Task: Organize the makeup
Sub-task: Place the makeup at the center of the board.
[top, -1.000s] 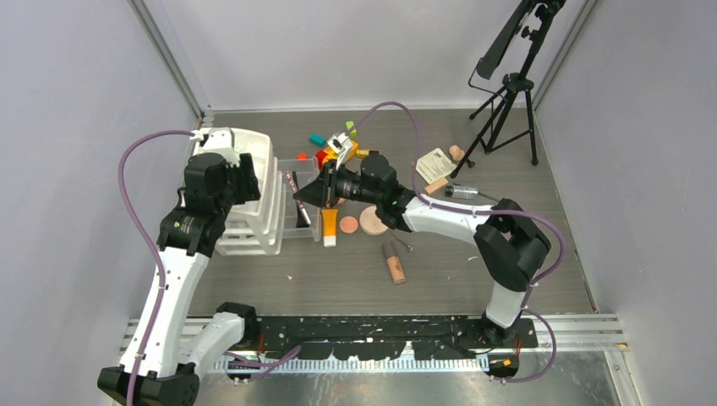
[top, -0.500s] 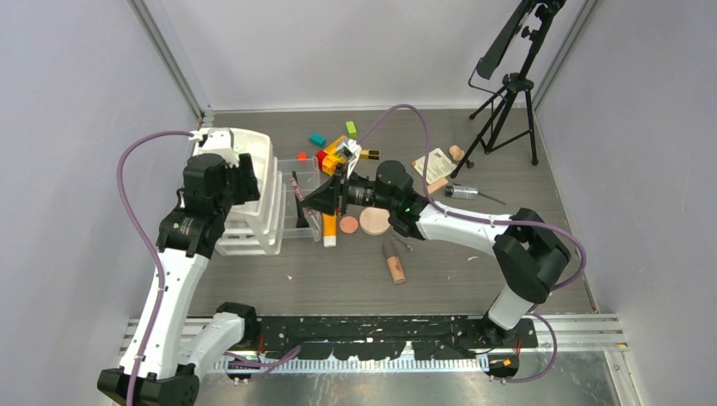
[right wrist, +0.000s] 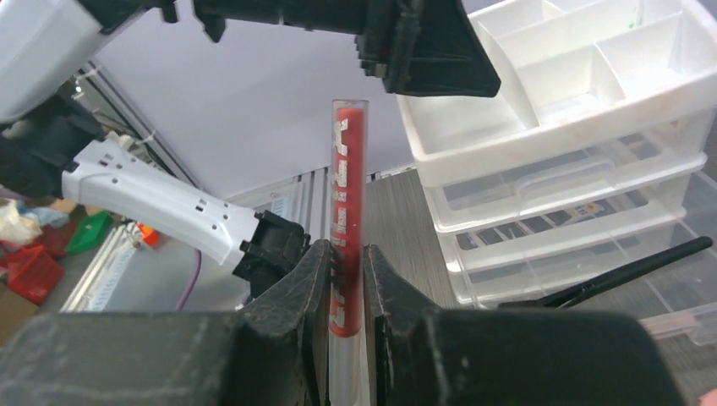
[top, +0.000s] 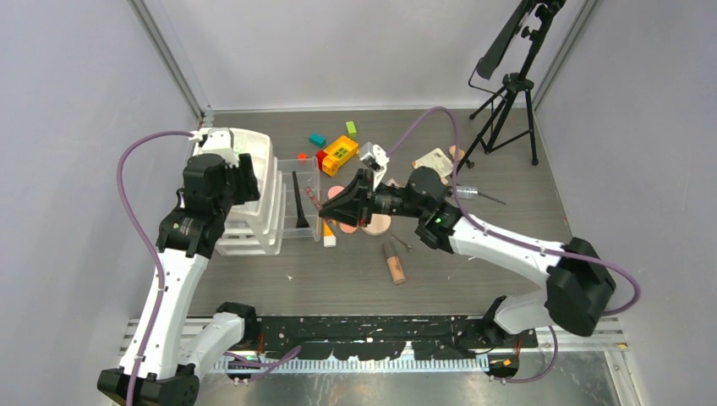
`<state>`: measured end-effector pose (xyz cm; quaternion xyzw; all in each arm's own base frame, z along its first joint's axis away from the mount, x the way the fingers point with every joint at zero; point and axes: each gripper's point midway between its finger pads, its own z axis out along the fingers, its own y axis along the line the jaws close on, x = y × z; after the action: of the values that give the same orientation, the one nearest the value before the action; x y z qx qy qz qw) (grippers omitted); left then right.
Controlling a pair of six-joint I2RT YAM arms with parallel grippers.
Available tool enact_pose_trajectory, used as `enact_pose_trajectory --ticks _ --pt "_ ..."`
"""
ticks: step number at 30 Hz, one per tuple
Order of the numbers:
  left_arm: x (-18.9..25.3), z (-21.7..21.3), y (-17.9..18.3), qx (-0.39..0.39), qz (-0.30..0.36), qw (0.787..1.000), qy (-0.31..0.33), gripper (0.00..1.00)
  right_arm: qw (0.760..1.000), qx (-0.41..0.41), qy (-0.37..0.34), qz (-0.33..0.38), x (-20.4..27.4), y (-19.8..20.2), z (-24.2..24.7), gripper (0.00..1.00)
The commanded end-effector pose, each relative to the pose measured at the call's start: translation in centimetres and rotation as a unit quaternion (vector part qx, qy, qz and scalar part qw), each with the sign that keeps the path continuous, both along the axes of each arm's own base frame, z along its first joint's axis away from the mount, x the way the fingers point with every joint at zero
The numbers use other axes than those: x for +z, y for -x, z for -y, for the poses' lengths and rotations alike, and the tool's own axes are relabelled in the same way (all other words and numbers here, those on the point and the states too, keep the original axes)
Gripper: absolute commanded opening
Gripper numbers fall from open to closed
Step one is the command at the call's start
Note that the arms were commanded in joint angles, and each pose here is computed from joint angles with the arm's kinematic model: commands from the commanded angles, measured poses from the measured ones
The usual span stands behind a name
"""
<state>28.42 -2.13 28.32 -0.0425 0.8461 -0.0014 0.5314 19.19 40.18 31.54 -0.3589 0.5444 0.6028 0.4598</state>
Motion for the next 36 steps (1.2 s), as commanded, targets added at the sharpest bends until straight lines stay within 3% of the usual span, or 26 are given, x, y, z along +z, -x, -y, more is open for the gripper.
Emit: enact_pose_trajectory --ticks 1,13,36 --pt "1.0 -0.2 -0.4 0.003 0.025 1.000 -0.003 0.60 0.997 -0.008 0.014 0.073 1.7 1.6 2.3 0.07" --pt "0.9 -0.1 -0.6 0.000 0.022 1.000 -0.001 0.60 0.979 -0.090 0.110 0.145 1.2 1.2 6.5 0.07" --pt "0.8 -0.1 -0.6 0.000 0.020 1.000 -0.002 0.60 0.968 -0.165 0.154 0.110 -0.7 -1.4 7.3 0.06"
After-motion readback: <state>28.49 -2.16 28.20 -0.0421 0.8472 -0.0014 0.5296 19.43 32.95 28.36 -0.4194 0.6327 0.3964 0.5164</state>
